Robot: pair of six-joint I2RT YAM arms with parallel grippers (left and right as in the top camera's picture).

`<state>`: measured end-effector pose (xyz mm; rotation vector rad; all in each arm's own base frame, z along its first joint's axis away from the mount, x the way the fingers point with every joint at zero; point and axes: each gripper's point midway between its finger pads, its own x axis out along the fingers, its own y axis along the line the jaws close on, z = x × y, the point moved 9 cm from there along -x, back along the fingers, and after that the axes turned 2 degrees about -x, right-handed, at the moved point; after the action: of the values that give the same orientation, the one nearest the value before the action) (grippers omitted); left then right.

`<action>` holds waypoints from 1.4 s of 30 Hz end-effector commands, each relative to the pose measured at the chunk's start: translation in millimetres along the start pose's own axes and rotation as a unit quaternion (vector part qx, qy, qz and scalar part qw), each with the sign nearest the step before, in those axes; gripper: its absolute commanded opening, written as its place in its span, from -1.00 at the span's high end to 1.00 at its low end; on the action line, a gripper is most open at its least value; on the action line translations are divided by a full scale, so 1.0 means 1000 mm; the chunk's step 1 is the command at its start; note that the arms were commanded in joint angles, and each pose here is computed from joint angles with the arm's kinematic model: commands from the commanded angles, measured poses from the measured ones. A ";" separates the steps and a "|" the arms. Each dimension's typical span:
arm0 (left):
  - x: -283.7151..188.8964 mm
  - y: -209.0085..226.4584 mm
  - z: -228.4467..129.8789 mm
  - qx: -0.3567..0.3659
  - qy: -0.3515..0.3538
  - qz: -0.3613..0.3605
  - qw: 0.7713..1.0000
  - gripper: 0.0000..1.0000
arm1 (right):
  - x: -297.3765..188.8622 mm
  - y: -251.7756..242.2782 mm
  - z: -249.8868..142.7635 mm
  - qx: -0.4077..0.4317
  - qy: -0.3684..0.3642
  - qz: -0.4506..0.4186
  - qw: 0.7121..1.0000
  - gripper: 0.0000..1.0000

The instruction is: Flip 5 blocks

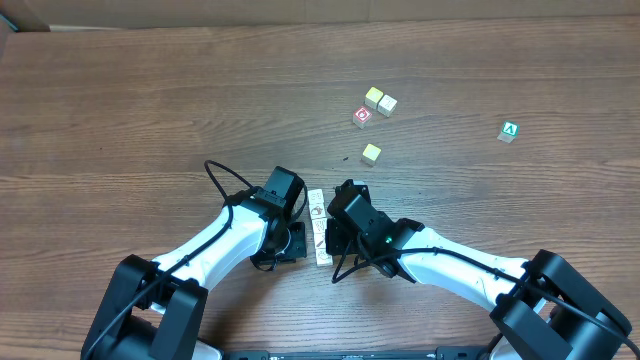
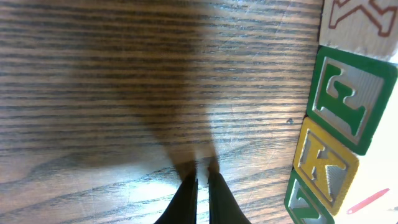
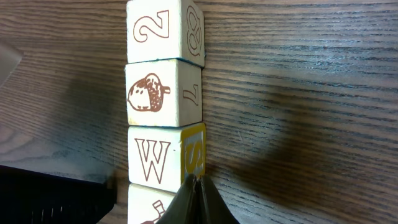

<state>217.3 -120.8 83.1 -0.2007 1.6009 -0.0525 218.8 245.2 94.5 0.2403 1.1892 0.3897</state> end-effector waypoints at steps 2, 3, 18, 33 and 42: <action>0.018 0.019 -0.012 -0.019 0.027 0.050 0.998 0.91 | 0.002 -0.002 0.000 -0.001 0.003 -0.001 1.000 0.92; 0.018 0.019 -0.012 -0.019 0.027 0.050 0.998 0.91 | 0.002 -0.002 0.000 -0.001 0.003 0.000 1.000 0.92; 0.018 0.019 -0.011 -0.018 0.023 0.048 0.998 0.91 | 0.002 -0.002 0.000 -0.001 0.004 0.002 1.000 0.92; -0.077 0.001 0.017 0.012 -0.164 0.036 0.986 0.92 | -0.014 -0.035 0.026 0.057 -0.012 -0.022 0.998 0.92; -0.206 0.009 -0.018 0.029 -0.308 0.020 0.951 0.92 | -0.087 -0.039 0.065 0.040 -0.087 -0.043 0.994 0.92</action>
<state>212.3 -92.2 242.6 -0.1421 1.1297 -0.0129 243.2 182.0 132.7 0.2809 1.1853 0.2363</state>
